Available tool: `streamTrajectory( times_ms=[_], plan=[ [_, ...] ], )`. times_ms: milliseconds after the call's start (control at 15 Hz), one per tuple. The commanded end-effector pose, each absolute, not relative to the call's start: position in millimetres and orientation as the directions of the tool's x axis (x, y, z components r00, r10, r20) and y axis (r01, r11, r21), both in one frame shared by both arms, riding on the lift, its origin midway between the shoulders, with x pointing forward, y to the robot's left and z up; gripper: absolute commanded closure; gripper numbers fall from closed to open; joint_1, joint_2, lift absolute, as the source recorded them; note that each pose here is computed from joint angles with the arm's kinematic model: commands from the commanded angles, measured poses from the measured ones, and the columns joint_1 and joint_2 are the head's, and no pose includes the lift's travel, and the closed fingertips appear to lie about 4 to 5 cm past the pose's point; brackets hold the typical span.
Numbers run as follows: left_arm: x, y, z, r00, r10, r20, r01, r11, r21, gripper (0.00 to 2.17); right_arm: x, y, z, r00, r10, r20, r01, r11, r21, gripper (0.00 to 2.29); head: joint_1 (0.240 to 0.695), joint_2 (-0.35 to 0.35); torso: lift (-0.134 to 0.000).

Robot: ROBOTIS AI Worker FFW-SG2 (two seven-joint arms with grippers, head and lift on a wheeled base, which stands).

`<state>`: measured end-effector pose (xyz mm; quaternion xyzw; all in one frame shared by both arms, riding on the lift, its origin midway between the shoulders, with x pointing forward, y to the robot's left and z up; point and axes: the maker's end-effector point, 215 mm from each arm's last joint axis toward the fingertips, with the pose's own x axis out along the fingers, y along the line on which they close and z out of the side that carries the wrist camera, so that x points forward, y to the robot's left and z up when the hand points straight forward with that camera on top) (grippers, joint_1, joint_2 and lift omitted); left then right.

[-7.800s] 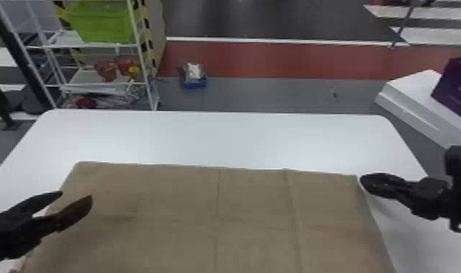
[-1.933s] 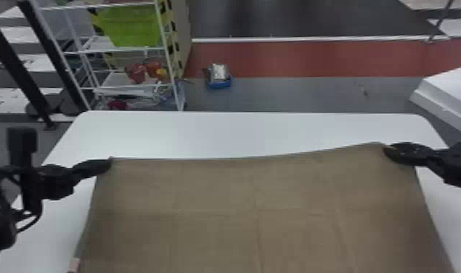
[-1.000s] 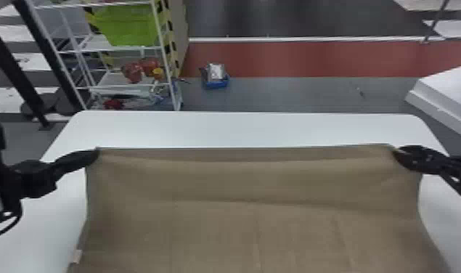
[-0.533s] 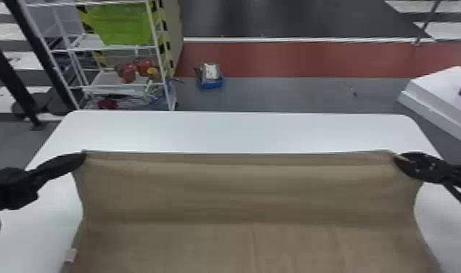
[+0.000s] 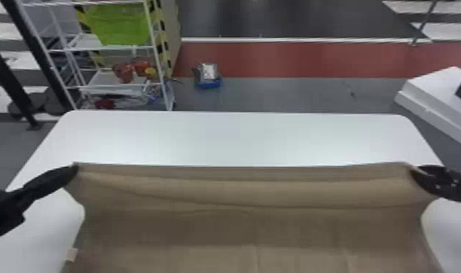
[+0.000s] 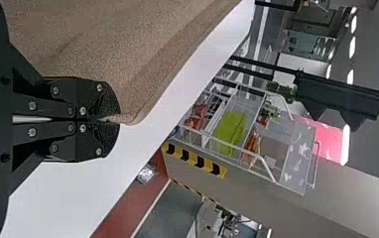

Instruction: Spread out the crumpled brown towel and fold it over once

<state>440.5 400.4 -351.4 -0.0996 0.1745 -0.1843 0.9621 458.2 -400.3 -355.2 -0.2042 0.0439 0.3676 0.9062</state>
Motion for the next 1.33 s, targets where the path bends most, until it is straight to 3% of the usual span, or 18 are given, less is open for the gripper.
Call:
streamTrajectory(
  times_ms=[0, 733, 1267],
  plan=[
    [426, 396, -353, 0.87, -0.394, -0.296, 0.321, 0.909, -0.268, 1.45, 447, -409, -354, 0.728, 0.648, -0.226, -0.682, 0.65, -0.334, 1.35, 0.695, 0.003, -0.123],
    [391, 379, -370, 0.874, -0.41, -0.26, 0.346, 0.902, -0.257, 1.42, 394, -373, -387, 0.64, 0.71, -0.293, -0.752, 0.503, -0.426, 1.35, 0.695, 0.009, -0.123],
    [433, 366, -374, 0.882, -0.391, -0.263, 0.339, 0.914, -0.221, 1.43, 436, -398, -382, 0.747, 0.627, -0.221, -0.653, 0.628, -0.423, 1.35, 0.695, -0.02, -0.123]
  ],
)
